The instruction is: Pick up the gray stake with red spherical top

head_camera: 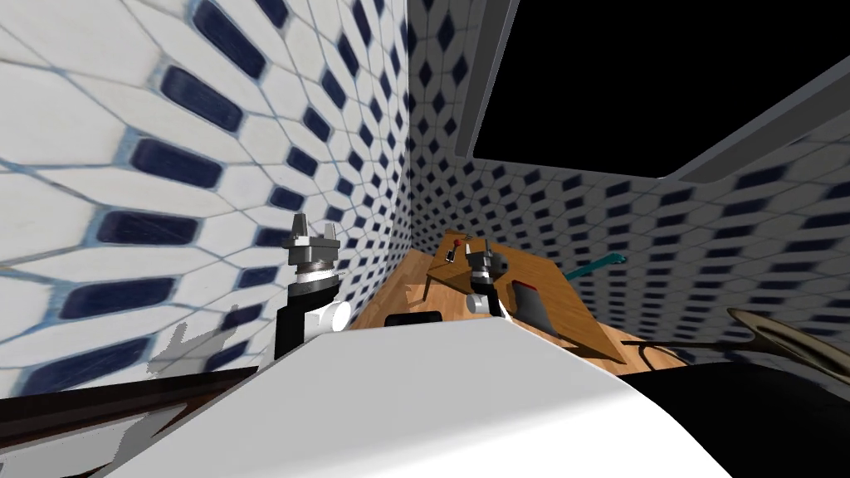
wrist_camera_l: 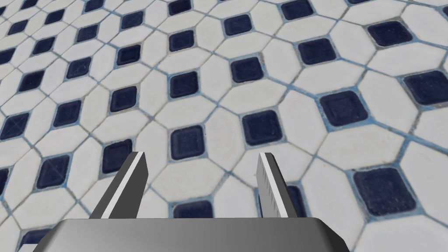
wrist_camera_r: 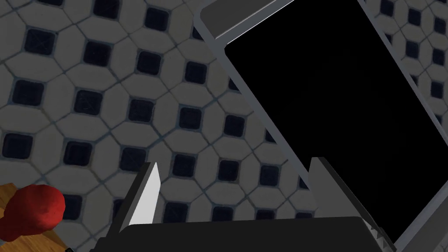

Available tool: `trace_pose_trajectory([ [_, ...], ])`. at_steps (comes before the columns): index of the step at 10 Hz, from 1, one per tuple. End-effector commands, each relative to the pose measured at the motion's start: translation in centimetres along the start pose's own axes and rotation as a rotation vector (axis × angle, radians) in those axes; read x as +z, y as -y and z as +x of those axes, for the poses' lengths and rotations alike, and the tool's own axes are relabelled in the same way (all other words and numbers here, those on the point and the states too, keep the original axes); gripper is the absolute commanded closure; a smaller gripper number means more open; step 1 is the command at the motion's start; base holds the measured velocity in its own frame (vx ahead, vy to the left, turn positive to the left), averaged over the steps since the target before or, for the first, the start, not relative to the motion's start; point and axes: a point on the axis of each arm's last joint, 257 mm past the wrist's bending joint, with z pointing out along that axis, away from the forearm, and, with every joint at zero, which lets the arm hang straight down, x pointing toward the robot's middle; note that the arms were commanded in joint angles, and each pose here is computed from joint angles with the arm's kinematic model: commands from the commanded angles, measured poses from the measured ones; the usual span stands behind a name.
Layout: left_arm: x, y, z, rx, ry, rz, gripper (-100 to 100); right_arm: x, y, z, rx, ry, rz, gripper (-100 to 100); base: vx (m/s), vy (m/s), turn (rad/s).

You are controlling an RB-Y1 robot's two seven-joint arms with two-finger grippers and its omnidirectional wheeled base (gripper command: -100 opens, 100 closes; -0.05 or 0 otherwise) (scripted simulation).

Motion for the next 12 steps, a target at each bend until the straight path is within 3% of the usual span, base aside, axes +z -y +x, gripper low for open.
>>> trace_pose_trajectory([
  [1,0.0,0.0,0.0,0.0,0.0,0.0,0,-0.4,1.1,-1.0,0.031,0.016,0.022,-100,-0.033,-0.051,0.092],
  [2,0.0,0.0,0.0,0.0,0.0,0.0,0,-0.3,1.7,-1.5,0.076,0.021,0.027,-100,-0.04,-0.033,0.162],
  [4,0.0,0.0,0.0,0.0,0.0,0.0,0,-0.8,2.6,-2.2,0.084,0.035,0.046,-100,-0.021,-0.027,0.04],
  [7,0.0,0.0,0.0,0.0,0.0,0.0,0,-0.9,4.2,-3.7,0.19,0.06,0.06,-100,-0.037,-0.029,0.14],
  [9,0.0,0.0,0.0,0.0,0.0,0.0,0,-1.7,5.4,-4.7,0.196,0.082,0.086,-100,-0.021,-0.022,0.042],
  [12,0.0,0.0,0.0,0.0,0.0,0.0,0,-1.9,6.9,-6.2,0.301,0.114,0.093,-100,-0.034,-0.02,0.134],
])
